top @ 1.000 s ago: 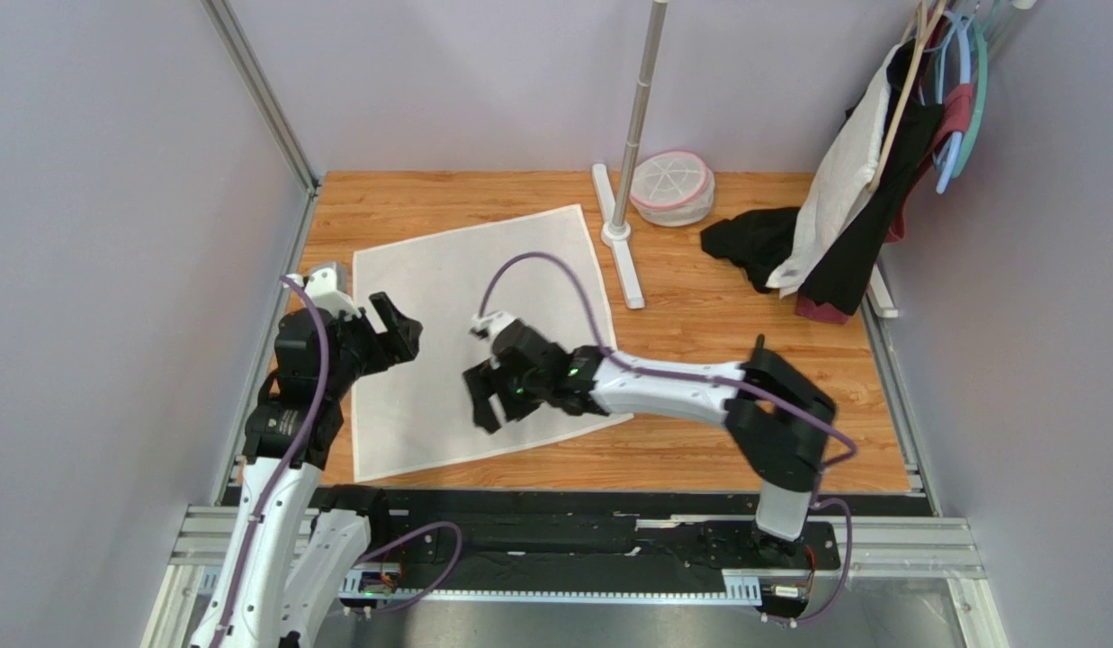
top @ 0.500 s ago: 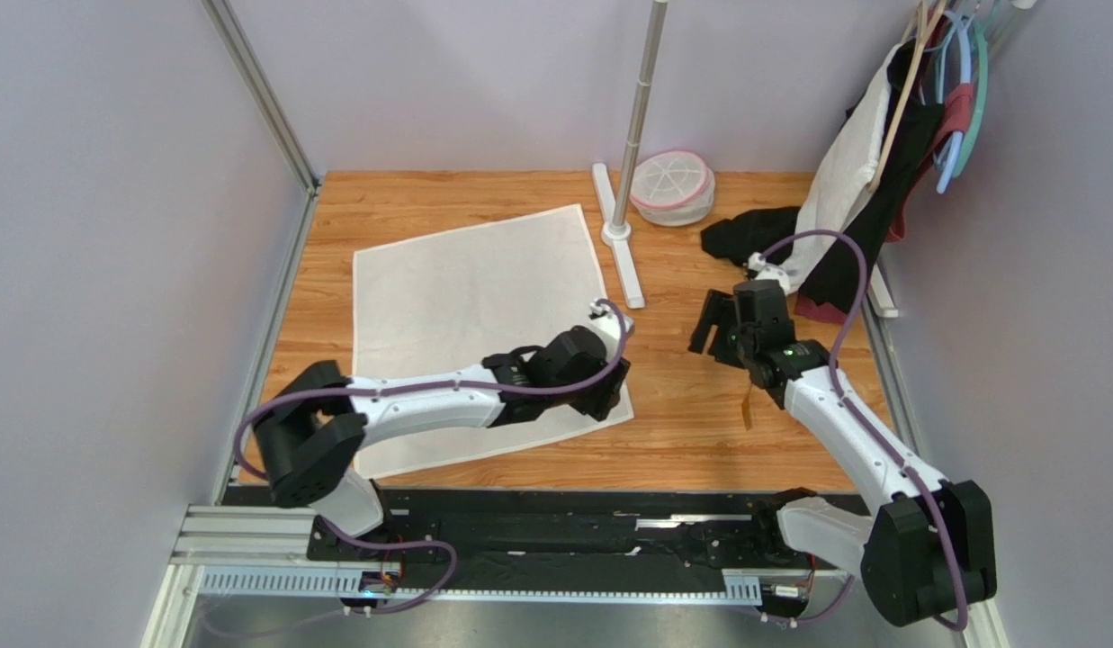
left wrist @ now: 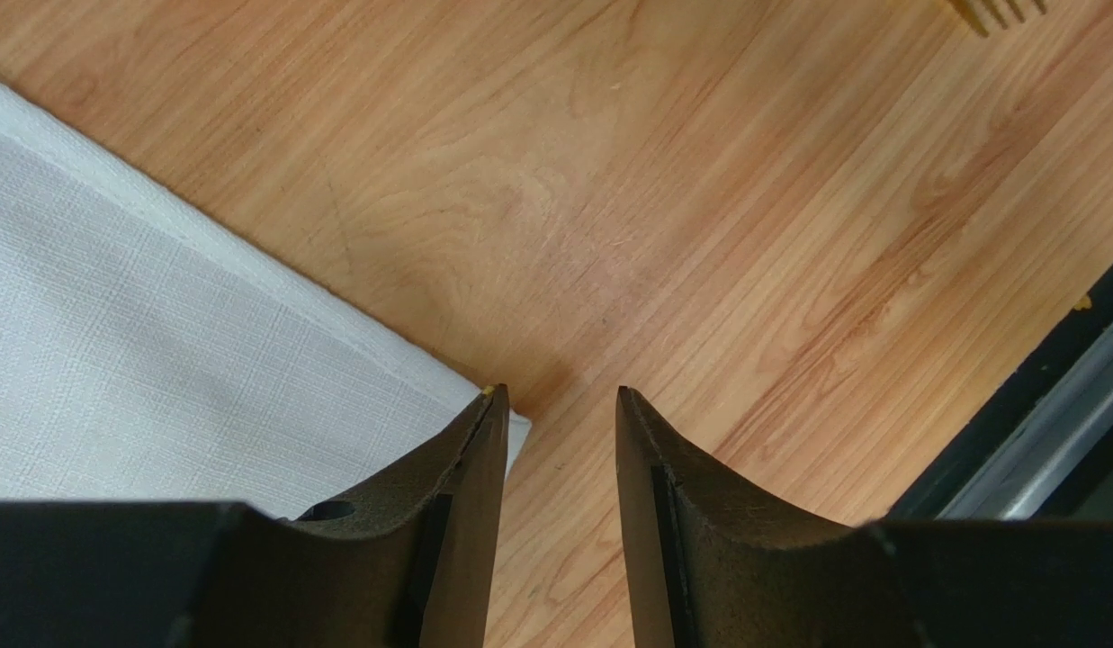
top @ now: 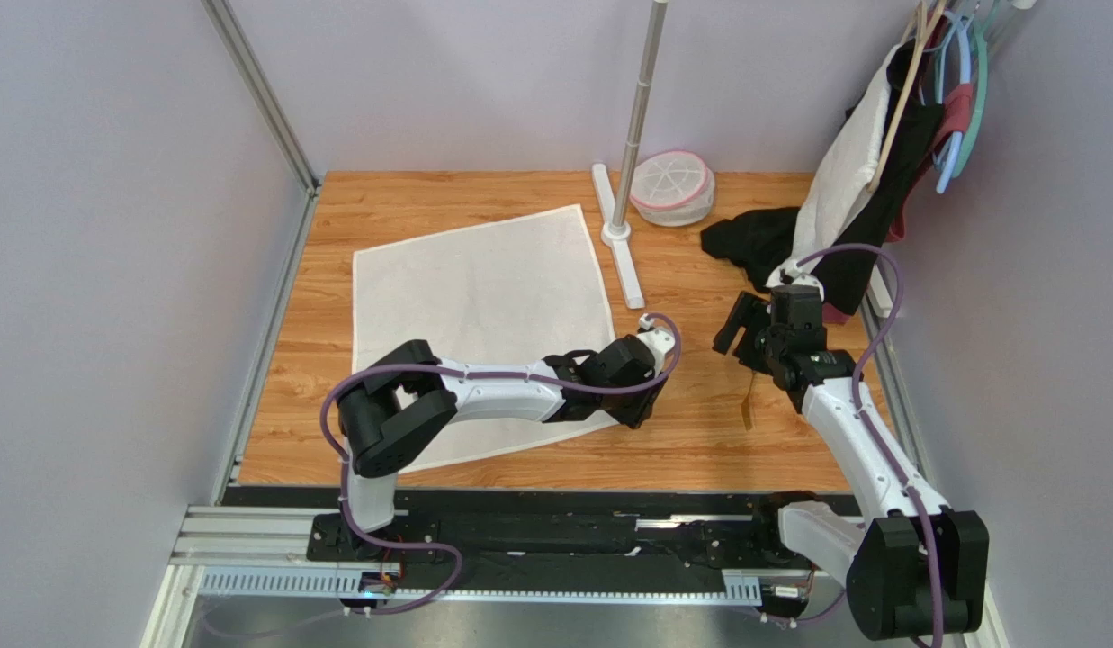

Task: Fold the napkin, place the utensils inside, and roll it up
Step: Fold the napkin

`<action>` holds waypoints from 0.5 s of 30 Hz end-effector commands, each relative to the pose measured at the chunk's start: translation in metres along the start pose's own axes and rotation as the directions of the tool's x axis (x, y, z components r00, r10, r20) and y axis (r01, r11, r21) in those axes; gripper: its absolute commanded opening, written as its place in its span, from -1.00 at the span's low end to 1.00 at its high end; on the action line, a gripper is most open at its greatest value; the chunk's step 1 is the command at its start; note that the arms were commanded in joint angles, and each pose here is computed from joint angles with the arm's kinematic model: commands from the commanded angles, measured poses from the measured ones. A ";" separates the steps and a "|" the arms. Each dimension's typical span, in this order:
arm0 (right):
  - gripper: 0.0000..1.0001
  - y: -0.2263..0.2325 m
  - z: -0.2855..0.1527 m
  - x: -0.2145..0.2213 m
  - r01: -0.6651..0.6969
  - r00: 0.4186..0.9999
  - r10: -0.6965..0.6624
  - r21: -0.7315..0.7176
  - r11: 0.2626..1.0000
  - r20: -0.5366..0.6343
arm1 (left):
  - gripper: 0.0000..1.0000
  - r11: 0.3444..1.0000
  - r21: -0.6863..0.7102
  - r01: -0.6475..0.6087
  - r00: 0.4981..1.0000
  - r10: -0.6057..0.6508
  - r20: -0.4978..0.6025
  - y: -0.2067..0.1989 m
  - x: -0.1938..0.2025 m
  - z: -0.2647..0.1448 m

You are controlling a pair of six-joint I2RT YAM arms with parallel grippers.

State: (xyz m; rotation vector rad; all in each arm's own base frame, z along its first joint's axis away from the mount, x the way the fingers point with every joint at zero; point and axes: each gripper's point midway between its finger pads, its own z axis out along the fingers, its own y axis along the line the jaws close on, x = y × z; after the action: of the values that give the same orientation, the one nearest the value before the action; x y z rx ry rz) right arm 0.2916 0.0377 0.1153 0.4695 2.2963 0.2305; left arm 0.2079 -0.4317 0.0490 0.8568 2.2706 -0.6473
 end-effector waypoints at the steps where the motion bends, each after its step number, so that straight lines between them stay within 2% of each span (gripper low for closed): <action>1: 0.54 0.005 -0.001 -0.005 0.007 1.000 -0.006 -0.033 0.999 0.018 | -0.13 0.999 -0.044 0.017 1.000 -0.017 -0.003 -0.001 -0.006 -0.002; 7: 0.53 0.008 -0.001 -0.003 0.003 1.000 -0.003 -0.058 0.998 0.002 | -0.08 0.983 -0.186 0.011 1.000 -0.010 0.006 0.011 0.005 -0.006; 15: 0.53 0.008 -0.001 -0.001 0.003 1.000 -0.003 -0.064 0.998 -0.006 | -0.08 0.988 -0.156 0.020 1.000 -0.020 0.002 0.006 0.012 0.005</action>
State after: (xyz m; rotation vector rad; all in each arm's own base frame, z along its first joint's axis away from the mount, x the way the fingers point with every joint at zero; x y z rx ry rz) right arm 0.2895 0.0434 0.1138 0.4595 2.3107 0.2851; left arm 0.2021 -0.4155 0.0326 0.8002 2.3157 -0.4461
